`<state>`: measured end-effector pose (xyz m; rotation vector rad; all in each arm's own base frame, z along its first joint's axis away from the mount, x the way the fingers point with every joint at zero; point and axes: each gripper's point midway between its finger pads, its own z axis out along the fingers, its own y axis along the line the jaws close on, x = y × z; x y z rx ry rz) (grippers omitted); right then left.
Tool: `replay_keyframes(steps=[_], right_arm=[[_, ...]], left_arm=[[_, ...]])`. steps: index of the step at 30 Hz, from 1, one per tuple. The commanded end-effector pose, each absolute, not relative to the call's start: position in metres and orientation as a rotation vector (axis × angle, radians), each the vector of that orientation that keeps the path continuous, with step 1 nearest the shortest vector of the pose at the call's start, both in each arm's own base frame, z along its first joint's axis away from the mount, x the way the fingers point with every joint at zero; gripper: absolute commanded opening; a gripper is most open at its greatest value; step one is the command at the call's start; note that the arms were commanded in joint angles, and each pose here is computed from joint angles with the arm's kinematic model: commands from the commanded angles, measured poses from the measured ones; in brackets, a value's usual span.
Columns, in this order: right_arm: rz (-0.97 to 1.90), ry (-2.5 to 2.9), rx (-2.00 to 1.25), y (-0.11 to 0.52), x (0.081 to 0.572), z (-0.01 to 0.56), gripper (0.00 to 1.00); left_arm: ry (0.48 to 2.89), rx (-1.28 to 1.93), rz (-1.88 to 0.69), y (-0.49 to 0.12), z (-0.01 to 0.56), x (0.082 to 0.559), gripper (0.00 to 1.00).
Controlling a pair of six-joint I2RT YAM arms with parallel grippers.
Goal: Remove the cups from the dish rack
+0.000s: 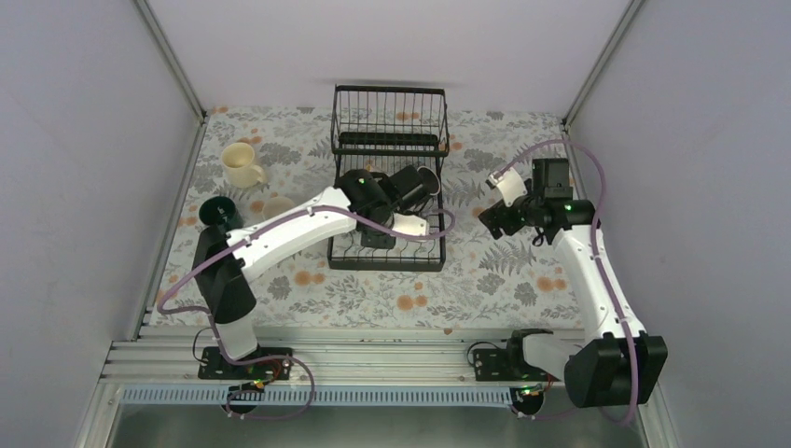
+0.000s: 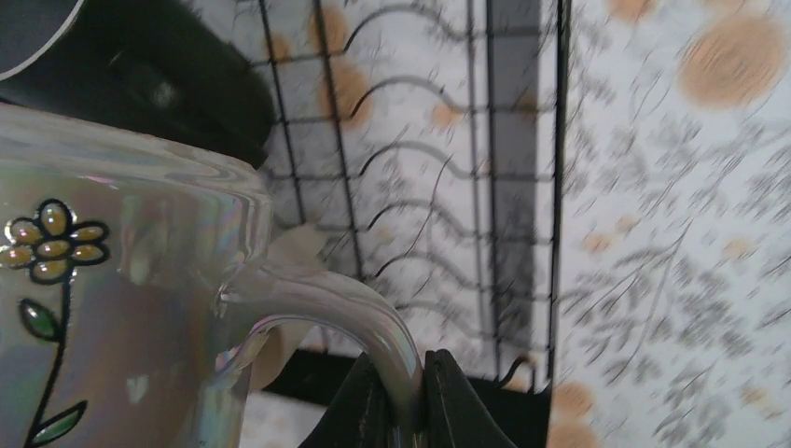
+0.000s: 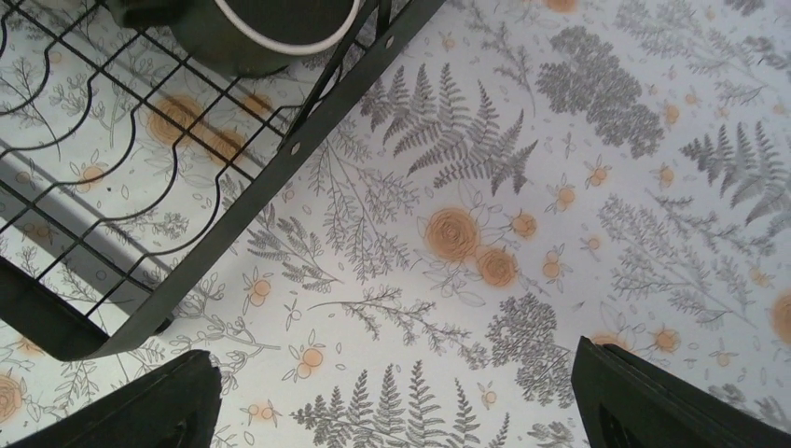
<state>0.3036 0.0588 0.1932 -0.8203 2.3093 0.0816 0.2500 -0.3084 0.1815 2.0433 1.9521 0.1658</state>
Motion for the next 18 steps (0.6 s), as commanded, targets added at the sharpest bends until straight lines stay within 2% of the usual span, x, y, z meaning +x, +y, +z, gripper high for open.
replay_keyframes(steps=[1, 10, 18], right_arm=[[0.060, 2.264, -0.885, 0.058, 0.309, 0.218, 0.97], [-0.015, 2.086, -1.154, 0.066, 0.311, 0.275, 0.95], [-0.059, 1.840, -1.522, 0.080, 0.300, 0.301, 0.92]], left_arm=[[1.734, 2.091, 0.638, -0.279, 0.211, 0.269, 0.02], [1.392, 2.213, 1.237, -0.253, 0.217, 0.282, 0.02], [1.165, 2.174, 1.518, -0.272, 0.247, 0.303, 0.02]])
